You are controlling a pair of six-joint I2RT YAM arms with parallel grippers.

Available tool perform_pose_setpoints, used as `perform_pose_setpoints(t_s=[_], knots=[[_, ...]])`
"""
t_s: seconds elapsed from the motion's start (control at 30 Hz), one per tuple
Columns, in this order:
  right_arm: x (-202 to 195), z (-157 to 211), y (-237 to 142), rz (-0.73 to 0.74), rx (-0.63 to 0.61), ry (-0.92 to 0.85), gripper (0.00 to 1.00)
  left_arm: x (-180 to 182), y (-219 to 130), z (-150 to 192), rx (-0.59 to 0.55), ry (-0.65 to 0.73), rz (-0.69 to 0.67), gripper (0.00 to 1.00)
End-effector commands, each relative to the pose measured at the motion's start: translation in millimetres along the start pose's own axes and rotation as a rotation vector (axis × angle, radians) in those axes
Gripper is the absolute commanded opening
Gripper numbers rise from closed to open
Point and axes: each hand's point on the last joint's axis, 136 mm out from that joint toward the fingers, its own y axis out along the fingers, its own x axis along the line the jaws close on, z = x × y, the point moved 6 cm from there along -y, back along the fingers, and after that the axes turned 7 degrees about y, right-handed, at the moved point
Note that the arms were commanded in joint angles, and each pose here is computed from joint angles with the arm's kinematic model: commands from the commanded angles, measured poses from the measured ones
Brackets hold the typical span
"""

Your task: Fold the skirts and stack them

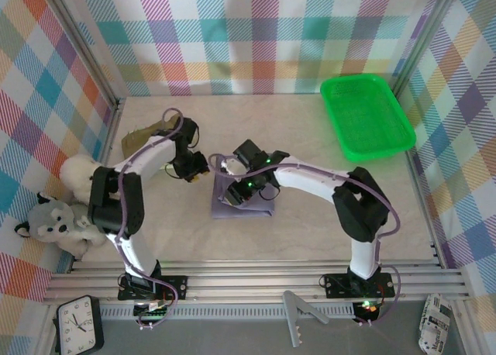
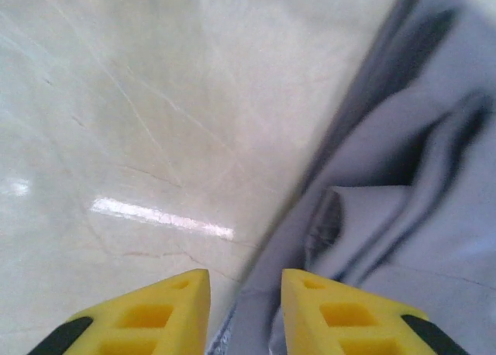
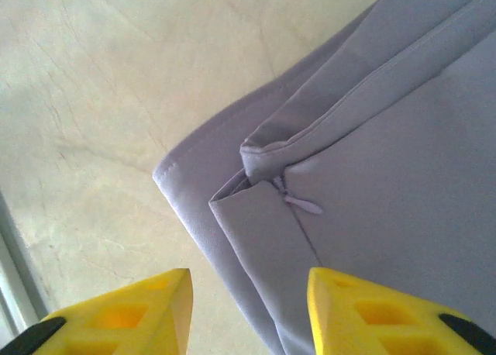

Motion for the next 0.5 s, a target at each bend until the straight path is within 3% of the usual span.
perform_pose_setpoints(t_s=[0.0,0.13,0.23,0.33,0.47], knots=[[-36,-19,-37,0.118,-0.138,0.142,0.31,-12,-29,5,-0.039,0.023,0.045,0.32],[-91,-29,-37,0.177,-0.125,0.305,0.11,-59,-14,22,0.042,0.044,0.247,0.32],[-119,-36,-28,0.223,-0.067,0.301,0.0,-93,4,38,0.104,0.067,0.333,0.32],[-139,-41,-18,0.249,-0.005,0.299,0.0,-106,24,51,0.139,0.072,0.328,0.32],[-161,-39,-2,0.293,0.086,0.333,0.0,-96,45,61,0.173,0.049,0.286,0.32]])
